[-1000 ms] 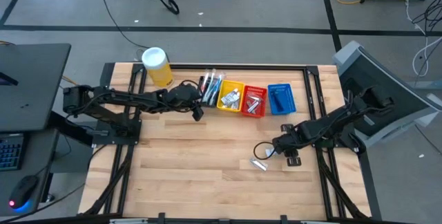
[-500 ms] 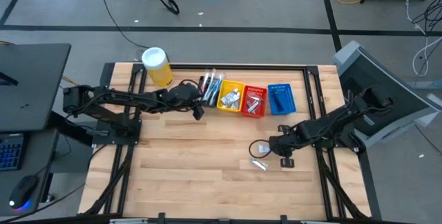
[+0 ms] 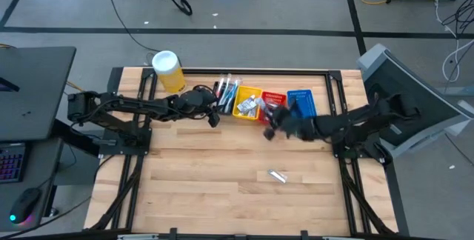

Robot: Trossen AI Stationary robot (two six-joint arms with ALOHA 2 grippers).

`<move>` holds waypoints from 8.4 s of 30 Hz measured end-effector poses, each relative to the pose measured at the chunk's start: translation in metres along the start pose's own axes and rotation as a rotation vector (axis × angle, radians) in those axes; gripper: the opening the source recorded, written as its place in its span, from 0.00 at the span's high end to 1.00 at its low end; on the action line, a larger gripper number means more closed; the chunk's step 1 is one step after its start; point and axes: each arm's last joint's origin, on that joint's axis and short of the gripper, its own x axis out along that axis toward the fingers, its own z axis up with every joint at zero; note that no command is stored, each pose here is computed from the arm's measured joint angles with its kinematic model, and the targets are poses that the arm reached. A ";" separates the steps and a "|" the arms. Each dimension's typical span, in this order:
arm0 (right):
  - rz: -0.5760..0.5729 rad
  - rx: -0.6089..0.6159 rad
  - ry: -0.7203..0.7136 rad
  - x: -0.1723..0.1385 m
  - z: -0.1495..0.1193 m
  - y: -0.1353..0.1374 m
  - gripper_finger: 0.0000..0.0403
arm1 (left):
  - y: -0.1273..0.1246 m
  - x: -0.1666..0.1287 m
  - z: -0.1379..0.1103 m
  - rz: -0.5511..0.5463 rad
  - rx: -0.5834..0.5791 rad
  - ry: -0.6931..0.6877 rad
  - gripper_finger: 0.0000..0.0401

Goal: Pick & Place Travel size toiletries
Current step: Put the white toothpaste into the yellow bin, then put the silver nail cutter into the red bin, then return to Home Position

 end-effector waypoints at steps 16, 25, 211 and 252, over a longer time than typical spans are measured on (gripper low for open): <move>0.217 0.139 0.093 0.094 -0.022 -0.037 0.79 | 0.000 0.000 0.001 -0.002 -0.003 -0.007 0.58; 0.166 0.105 0.165 0.104 -0.017 -0.050 0.67 | 0.000 0.000 0.001 -0.002 -0.002 -0.006 0.58; 0.612 -0.041 -0.491 -0.102 -0.092 -0.096 1.00 | 0.061 -0.137 -0.095 -0.111 0.036 -0.514 0.58; 0.624 -0.054 -0.483 -0.102 -0.093 -0.096 1.00 | 0.061 -0.137 -0.095 -0.103 0.050 -0.519 0.58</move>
